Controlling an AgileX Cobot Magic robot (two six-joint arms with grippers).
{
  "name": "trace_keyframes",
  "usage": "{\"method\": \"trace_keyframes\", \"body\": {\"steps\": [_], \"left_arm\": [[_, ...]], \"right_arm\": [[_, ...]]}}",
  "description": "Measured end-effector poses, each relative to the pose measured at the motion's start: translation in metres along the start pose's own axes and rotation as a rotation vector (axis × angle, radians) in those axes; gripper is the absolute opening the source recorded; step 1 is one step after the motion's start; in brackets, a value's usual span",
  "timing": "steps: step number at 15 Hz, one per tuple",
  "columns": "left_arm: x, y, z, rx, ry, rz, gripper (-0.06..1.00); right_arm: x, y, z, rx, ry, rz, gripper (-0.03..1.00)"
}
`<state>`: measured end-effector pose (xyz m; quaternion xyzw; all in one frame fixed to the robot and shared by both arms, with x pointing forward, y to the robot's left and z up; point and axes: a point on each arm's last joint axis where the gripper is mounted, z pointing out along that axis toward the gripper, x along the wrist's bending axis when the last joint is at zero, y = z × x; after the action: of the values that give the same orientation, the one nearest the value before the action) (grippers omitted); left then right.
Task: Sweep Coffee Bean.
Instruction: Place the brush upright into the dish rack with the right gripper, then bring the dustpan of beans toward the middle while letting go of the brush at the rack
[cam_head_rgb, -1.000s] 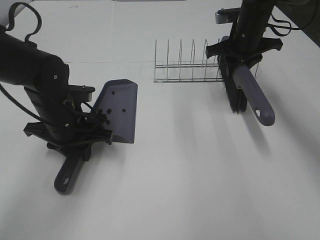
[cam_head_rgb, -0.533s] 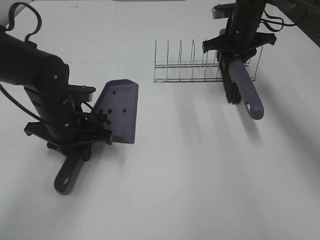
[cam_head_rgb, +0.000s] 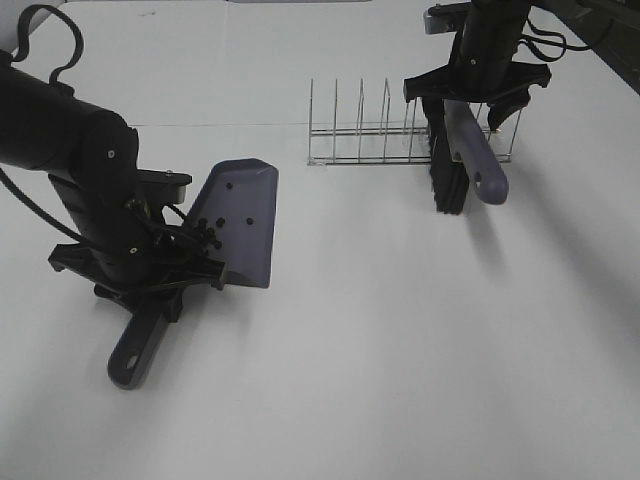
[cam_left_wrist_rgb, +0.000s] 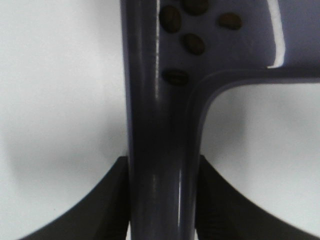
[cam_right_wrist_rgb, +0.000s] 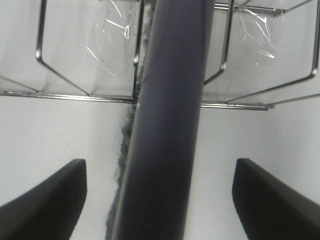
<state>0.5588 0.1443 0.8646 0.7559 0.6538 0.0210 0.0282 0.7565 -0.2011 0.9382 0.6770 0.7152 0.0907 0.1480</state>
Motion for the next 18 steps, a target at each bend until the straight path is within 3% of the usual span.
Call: {"method": "trace_keyframes", "body": {"steps": [4, 6, 7, 9, 14, 18], "left_arm": [[0.0, 0.0, 0.0, 0.0, 0.0, 0.0, 0.34], [0.0, 0.001, -0.002, -0.008, -0.003, 0.0, 0.34], [0.0, 0.001, -0.006, -0.025, -0.008, 0.002, 0.34], [0.0, -0.001, -0.009, -0.037, -0.016, -0.03, 0.34], [-0.021, -0.003, -0.013, -0.088, -0.057, -0.017, 0.34], [-0.026, -0.006, -0.008, -0.07, -0.063, -0.046, 0.34]], "right_arm": [[-0.003, 0.007, -0.027, -0.051, 0.005, 0.007, 0.73], [-0.008, 0.012, -0.068, -0.101, 0.008, 0.017, 0.73], [-0.013, 0.011, -0.107, -0.118, 0.029, 0.024, 0.73], [-0.01, 0.009, -0.131, -0.141, 0.065, 0.019, 0.73], [0.021, 0.004, -0.137, -0.144, 0.097, -0.051, 0.73], [0.024, 0.003, -0.137, -0.143, 0.1, -0.06, 0.73]]}}
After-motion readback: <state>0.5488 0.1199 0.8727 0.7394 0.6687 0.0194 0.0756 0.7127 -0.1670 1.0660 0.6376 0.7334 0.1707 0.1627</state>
